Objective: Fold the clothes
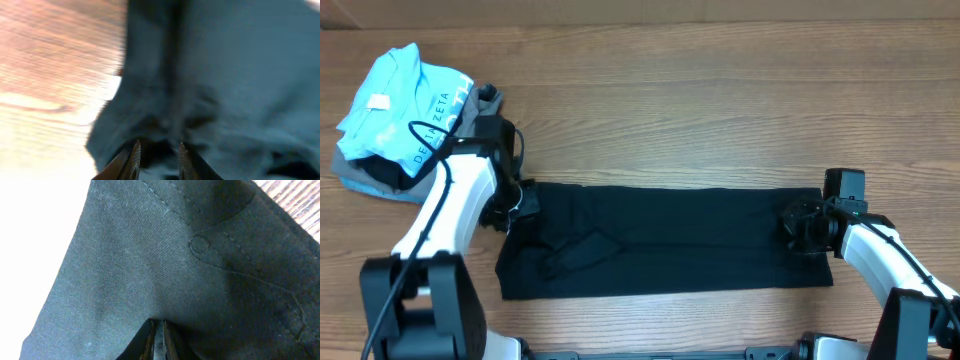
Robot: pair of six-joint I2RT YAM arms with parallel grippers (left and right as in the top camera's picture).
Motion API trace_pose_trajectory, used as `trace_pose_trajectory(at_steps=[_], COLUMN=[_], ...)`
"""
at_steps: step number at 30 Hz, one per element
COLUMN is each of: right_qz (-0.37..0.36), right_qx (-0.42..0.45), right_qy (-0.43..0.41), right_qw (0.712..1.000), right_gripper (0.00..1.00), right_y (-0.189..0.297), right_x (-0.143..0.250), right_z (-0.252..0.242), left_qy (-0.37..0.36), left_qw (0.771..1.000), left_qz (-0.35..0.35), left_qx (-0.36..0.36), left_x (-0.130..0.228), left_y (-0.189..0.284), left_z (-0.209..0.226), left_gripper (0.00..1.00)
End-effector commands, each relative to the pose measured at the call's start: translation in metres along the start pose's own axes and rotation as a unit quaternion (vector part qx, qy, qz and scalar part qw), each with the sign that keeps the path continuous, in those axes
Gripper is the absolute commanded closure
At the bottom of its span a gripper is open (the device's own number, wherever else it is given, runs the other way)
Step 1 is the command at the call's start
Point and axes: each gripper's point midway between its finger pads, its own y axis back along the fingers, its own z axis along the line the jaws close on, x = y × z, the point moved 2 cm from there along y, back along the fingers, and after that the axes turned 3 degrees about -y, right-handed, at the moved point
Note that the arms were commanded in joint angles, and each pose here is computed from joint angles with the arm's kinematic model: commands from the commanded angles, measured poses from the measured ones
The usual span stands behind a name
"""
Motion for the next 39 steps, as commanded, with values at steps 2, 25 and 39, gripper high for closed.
trace_pose_trajectory(at_steps=[2,25,39], right_qz=[0.013,0.017,0.017], right_qx=[0.049,0.053,0.053], right_qy=[-0.012,-0.012,-0.013], right_qw=[0.999,0.998,0.998], right_gripper=[0.88,0.88,0.88], right_y=[-0.01,-0.01,-0.01], right_x=[0.012,0.013,0.014], right_z=[-0.027,-0.028,-0.029], left_qy=[-0.125,-0.285,-0.304], left_qw=[0.98,0.931,0.922], left_qz=[-0.061,0.071,0.155], left_qx=[0.142,0.216,0.182], left_x=[0.004,0.052,0.096], left_y=[0.038,-0.034,-0.031], left_z=[-0.057,-0.136,-0.134], left_gripper=[0.63,0.64,0.95])
